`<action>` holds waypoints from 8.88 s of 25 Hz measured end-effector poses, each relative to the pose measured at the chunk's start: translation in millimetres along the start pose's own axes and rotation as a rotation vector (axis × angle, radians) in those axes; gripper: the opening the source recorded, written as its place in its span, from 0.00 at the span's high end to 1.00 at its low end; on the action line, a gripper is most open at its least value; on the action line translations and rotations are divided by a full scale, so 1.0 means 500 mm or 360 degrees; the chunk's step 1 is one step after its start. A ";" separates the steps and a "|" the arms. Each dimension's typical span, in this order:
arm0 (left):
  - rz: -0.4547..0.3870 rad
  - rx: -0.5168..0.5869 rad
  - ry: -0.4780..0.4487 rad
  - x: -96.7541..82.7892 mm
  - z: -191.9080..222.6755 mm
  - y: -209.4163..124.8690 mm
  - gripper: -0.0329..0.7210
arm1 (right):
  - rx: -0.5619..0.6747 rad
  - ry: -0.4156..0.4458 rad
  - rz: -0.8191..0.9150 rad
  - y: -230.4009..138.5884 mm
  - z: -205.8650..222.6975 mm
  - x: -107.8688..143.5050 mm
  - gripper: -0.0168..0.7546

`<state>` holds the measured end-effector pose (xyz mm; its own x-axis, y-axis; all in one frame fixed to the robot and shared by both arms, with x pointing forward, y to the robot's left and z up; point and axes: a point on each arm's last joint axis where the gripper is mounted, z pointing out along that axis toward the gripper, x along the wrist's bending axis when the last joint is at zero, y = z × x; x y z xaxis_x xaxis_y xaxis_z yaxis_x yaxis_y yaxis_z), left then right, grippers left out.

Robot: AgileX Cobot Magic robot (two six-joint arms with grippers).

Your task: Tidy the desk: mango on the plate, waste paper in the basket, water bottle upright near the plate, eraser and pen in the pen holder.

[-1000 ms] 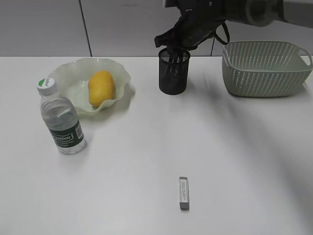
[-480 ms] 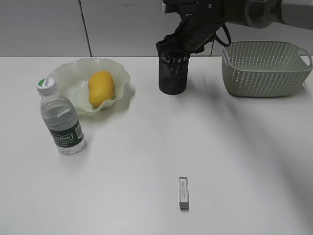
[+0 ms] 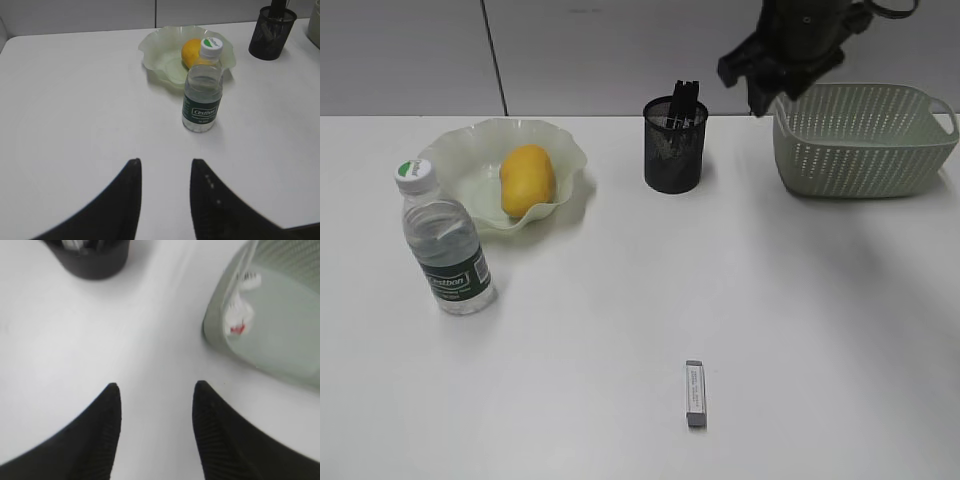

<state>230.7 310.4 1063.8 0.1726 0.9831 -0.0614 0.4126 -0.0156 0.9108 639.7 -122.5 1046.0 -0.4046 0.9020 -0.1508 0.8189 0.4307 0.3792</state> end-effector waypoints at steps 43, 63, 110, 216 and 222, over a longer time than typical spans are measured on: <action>0.0097 0.0316 -0.0065 -0.018 0.061 0.034 0.64 | -0.1048 0.0024 0.0359 -0.794 -0.351 -0.018 0.58; 0.0286 0.1226 -0.0677 -0.327 0.419 0.090 0.56 | -0.1123 -0.0269 0.0670 -0.819 -0.362 -0.013 0.58; 0.0122 0.0713 -0.0481 -0.554 0.736 0.103 0.77 | -0.1122 -0.0270 0.0672 -0.819 -0.362 -0.013 0.58; 0.0208 0.0058 -0.0545 -0.008 -0.006 0.002 0.69 | -0.1123 -0.0260 0.0674 -0.819 -0.362 -0.012 0.58; 0.0207 0.0059 -0.0548 -0.009 0.001 -0.003 0.67 | -0.1124 -0.0258 0.0674 -0.819 -0.362 -0.012 0.58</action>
<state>229.8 305.7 1062.6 0.5138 0.8536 -0.0855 0.3986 -0.1493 0.9049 233.3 -309.7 1057.1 -0.0124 0.9996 0.0238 0.4194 -0.0164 0.9077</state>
